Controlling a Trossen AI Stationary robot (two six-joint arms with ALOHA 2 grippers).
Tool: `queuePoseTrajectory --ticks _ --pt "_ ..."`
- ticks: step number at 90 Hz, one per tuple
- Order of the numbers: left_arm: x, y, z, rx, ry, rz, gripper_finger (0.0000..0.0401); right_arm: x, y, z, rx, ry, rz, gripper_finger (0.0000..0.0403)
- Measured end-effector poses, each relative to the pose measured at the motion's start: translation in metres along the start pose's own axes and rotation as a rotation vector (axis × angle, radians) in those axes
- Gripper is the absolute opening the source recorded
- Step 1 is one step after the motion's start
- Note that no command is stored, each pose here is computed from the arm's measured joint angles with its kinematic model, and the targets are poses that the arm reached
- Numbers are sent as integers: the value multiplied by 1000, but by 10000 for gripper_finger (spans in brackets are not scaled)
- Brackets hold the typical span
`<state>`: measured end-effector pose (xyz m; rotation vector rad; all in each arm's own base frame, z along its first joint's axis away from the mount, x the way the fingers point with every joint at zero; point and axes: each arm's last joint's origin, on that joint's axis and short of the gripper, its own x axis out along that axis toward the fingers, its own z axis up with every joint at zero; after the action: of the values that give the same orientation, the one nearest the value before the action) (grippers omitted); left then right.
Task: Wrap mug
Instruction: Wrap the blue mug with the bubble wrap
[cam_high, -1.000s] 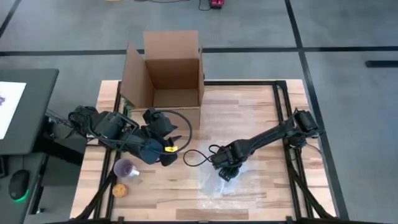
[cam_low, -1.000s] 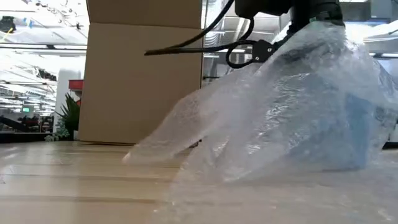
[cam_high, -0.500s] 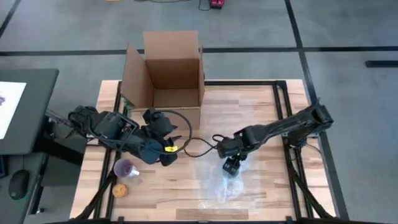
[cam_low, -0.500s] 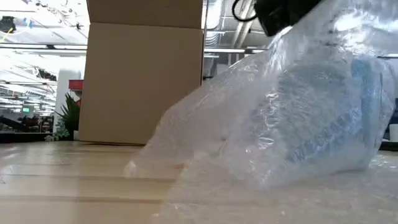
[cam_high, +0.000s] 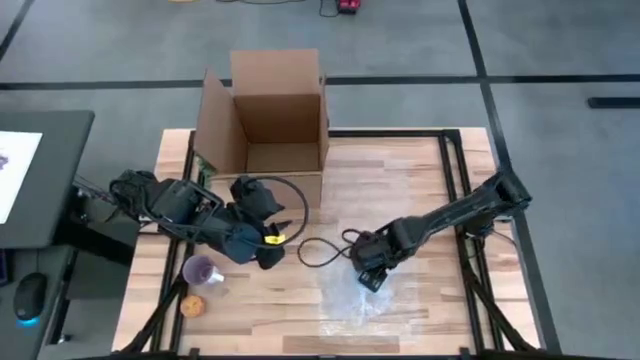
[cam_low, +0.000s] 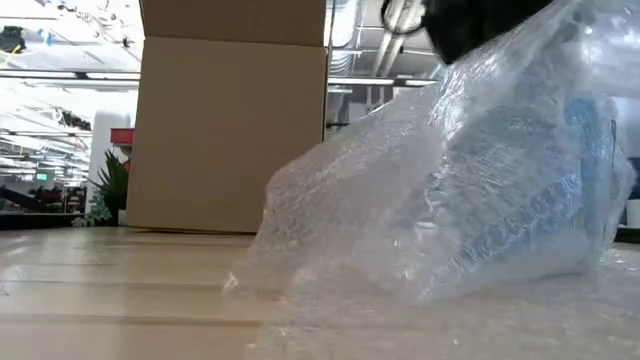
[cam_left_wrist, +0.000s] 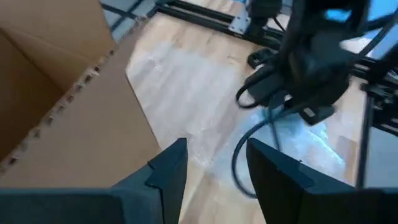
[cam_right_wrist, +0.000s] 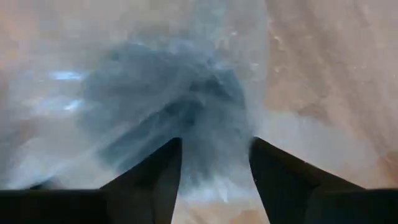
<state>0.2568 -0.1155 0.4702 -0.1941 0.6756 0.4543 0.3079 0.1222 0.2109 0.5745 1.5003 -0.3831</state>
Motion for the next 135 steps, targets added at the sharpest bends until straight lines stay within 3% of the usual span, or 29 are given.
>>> queuePoseTrajectory --ticks 21,33,49,79,91,100,110,135 --pt "0 0 0 -4 4 -4 146 42 7 13 -12 48 -38 112" --pt "0 0 0 -6 5 -3 146 43 6 16 -10 48 -37 101" --pt "0 0 0 -4 6 -2 146 17 3 18 -9 4 21 113" --pt "0 0 0 4 7 -1 146 -44 -20 8 0 -42 122 175" --pt "0 0 0 4 6 0 146 -65 -25 2 -114 -112 193 178" --pt "0 0 0 14 5 0 146 -79 -24 1 -291 -204 257 174" --pt "0 0 0 21 4 -1 146 -79 -22 4 -472 -249 254 172" --pt "0 0 0 20 4 -1 146 -80 -15 0 -633 -200 318 186"
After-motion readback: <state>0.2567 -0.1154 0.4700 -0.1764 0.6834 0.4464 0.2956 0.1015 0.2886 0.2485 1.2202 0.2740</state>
